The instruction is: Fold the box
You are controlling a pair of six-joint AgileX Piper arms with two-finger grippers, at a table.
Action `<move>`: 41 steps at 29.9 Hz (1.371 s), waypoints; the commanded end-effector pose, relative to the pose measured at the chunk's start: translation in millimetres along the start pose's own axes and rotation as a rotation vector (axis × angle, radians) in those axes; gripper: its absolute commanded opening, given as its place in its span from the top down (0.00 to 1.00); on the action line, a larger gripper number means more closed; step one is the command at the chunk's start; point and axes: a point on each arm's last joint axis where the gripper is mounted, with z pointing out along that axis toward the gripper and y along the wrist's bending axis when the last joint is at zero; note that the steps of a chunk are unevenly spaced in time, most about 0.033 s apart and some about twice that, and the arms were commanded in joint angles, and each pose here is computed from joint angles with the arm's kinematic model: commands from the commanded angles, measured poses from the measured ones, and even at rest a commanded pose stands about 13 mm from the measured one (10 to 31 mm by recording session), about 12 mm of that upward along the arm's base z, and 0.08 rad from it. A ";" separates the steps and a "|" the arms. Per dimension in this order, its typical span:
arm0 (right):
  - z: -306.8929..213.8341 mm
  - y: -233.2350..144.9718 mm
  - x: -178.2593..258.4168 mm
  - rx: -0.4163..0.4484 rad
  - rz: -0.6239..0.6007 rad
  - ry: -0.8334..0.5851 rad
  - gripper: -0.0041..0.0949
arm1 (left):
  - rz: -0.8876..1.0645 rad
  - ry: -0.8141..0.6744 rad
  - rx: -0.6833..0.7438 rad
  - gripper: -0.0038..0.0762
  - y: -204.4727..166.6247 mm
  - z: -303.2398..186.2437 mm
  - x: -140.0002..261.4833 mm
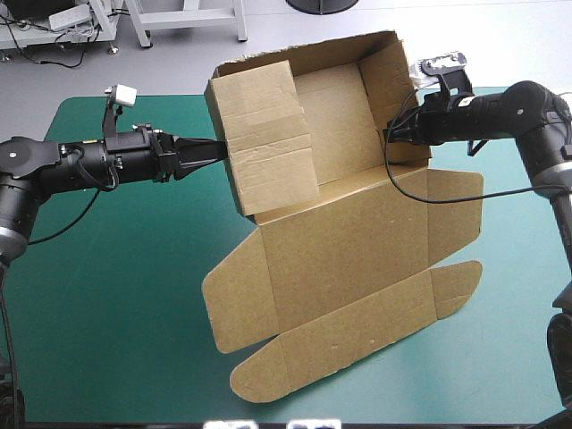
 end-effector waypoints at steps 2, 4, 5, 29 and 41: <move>-17.4 17.2 -17.0 0.032 0.015 -0.125 0.98 | 0.039 -0.029 0.113 0.39 -32.9 -9.1 -5.0; -14.7 22.3 -18.9 0.030 0.013 -0.140 0.98 | 0.036 -0.025 0.108 0.39 -32.4 -9.0 -4.6; -13.5 24.8 -19.6 0.033 0.014 -0.145 0.98 | 0.035 -0.024 0.108 0.39 -32.4 -9.0 -4.6; 23.0 70.6 -17.2 0.050 0.012 -0.111 0.98 | 0.065 -0.007 -0.410 0.40 -17.1 1.1 -14.1; 24.3 75.7 -16.2 0.008 0.037 -0.101 0.98 | 0.018 -0.095 -0.697 0.56 -21.4 26.4 -9.5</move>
